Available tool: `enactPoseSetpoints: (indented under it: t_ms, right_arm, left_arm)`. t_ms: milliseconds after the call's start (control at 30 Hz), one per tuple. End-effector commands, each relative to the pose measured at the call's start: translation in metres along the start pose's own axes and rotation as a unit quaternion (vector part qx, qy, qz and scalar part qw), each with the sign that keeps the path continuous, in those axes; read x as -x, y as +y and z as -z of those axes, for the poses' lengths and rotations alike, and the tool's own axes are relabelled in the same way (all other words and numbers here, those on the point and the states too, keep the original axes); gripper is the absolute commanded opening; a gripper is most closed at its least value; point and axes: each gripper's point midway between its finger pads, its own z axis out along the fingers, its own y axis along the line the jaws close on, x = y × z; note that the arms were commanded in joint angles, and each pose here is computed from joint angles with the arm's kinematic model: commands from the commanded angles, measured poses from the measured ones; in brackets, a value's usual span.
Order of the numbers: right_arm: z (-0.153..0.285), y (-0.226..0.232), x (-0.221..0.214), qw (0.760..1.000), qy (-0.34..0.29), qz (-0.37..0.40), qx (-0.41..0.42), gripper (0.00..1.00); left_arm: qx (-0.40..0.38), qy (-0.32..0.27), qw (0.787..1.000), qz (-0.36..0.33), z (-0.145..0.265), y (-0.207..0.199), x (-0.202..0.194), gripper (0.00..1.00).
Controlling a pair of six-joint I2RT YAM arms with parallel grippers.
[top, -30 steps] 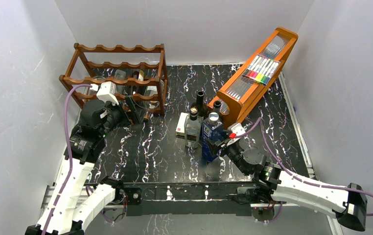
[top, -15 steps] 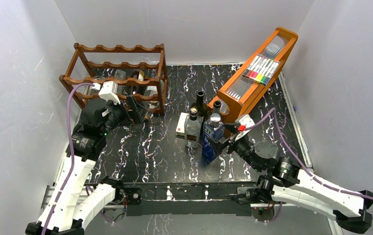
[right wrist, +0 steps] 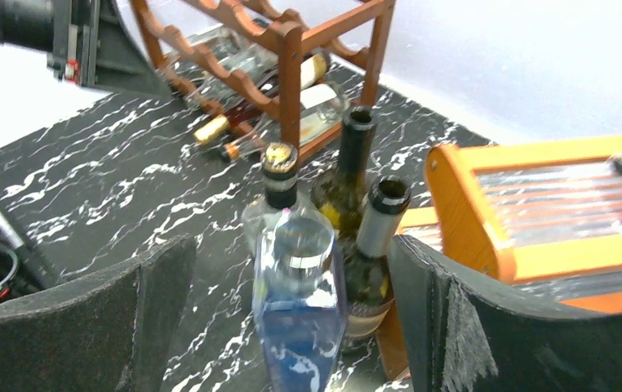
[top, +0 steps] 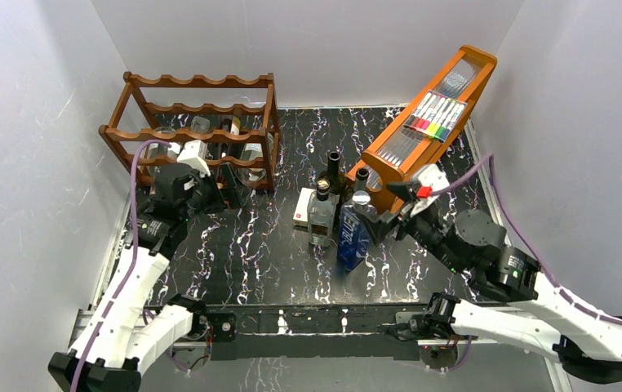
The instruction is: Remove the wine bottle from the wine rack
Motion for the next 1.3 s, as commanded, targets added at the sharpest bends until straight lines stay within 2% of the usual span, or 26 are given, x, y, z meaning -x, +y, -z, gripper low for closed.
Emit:
enactPoseSetpoints:
  t_ms: [0, 200, 267, 333, 467, 500, 733, 833, 967, 1100, 1167, 1267]
  right_arm:
    - [-0.013, -0.019, 0.050, 0.998, -0.017, 0.025, -0.062, 0.98]
    - [-0.039, -0.019, 0.094, 0.993, -0.048, 0.053, -0.089, 0.98]
    - [-0.047, -0.016, 0.101, 0.994, -0.043, 0.054, -0.089, 0.98]
    - [-0.056, -0.013, 0.106, 0.994, -0.033, 0.053, -0.088, 0.98]
    - [-0.076, 0.004, 0.110, 0.996, -0.003, 0.059, -0.061, 0.98]
    - [-0.080, 0.006, 0.111, 0.996, 0.002, 0.060, -0.058, 0.98]
    - [-0.099, 0.026, 0.110, 0.996, 0.017, 0.085, -0.013, 0.98]
    - [-0.100, 0.026, 0.108, 0.996, 0.020, 0.090, -0.008, 0.98]
    - [-0.101, 0.025, 0.107, 0.996, 0.022, 0.088, -0.001, 0.98]
    - [-0.102, 0.019, 0.108, 0.996, 0.020, 0.087, -0.006, 0.98]
    - [-0.102, 0.018, 0.108, 0.996, 0.020, 0.089, -0.005, 0.98]
    - [-0.101, 0.017, 0.111, 0.996, 0.017, 0.087, -0.003, 0.98]
  left_arm:
    - [0.036, 0.022, 0.999, 0.006, -0.009, 0.014, -0.011, 0.98]
    - [0.078, 0.034, 0.996, 0.027, -0.022, 0.043, -0.021, 0.98]
    - [0.083, 0.031, 0.995, 0.053, -0.025, 0.060, -0.020, 0.98]
    - [0.088, 0.026, 0.990, 0.106, -0.027, 0.084, -0.018, 0.98]
    - [0.096, 0.011, 0.967, 0.234, -0.028, 0.129, -0.020, 0.98]
    - [0.096, 0.007, 0.964, 0.248, -0.031, 0.134, -0.019, 0.98]
    - [0.145, -0.080, 0.939, 0.302, -0.042, 0.183, -0.011, 0.98]
    - [0.142, -0.125, 0.930, 0.314, -0.053, 0.197, -0.011, 0.98]
    - [0.147, -0.174, 0.915, 0.333, -0.065, 0.217, -0.011, 0.92]
    - [0.123, -0.180, 0.907, 0.360, -0.088, 0.226, -0.016, 0.82]
    - [0.103, -0.209, 0.902, 0.362, -0.092, 0.229, -0.007, 0.78]
    - [0.104, -0.215, 0.897, 0.372, -0.103, 0.239, -0.012, 0.73]
